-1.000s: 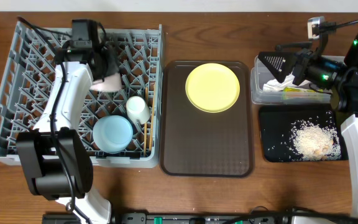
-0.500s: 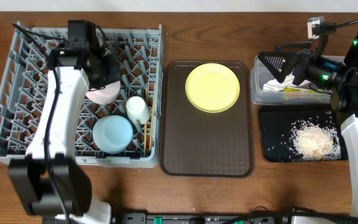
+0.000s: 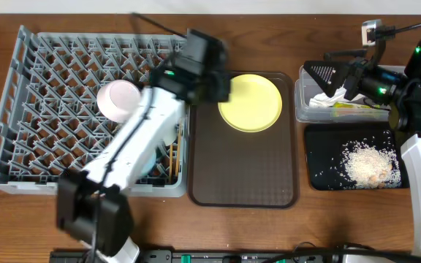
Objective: Sort waste into correct bins and load items into the dishwasher
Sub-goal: 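Reach the left gripper to the yellow plate rim and grip it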
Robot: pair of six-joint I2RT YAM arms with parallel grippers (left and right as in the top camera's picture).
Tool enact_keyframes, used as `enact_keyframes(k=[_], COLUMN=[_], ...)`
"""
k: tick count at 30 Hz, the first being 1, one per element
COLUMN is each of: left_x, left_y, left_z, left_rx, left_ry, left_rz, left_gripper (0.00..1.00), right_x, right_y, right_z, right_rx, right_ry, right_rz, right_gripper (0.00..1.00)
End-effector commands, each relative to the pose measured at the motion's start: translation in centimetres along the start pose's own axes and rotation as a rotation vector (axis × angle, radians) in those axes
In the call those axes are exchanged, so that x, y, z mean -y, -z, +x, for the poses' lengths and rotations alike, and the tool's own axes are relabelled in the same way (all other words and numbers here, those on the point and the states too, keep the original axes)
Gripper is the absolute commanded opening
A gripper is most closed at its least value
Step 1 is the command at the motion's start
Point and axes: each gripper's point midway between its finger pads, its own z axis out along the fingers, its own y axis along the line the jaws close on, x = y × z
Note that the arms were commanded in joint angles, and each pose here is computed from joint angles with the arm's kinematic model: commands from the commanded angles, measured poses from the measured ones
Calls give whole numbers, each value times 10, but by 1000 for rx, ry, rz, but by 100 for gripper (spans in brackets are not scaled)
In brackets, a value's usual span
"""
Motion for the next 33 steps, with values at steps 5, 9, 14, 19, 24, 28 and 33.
enact_keyframes(k=[5,9,14,19,24,28,33], left_x=[22,11,-14,-39,-55,-48,-9], left_y=[-89,-122,-139,-121,-100,-95,-83], left_z=[45,65,88,97,102,100,89], left_rx=[-93,-145,-229,-276,-308,-303,-260], left_ry=[-134,-154,-150,-163,-183,-181,-159], left_rz=[-127,-191,-272,-402,-499,-478,-306], left_gripper=[11,11,11,11,12,13,24], right_x=[0,0,0,0,0,0,0], right_y=[0,0,0,0,0,0,0], right_z=[0,0,0,0,0,0,0], right_rx=[-1,-1,-1,-1,-1,-1,-1], right_ry=[14,14,14,14,14,14,14], right_rz=[-1,-1,-1,-1,-1,-1,-1], right_gripper=[99,99,99,99,99,99,99])
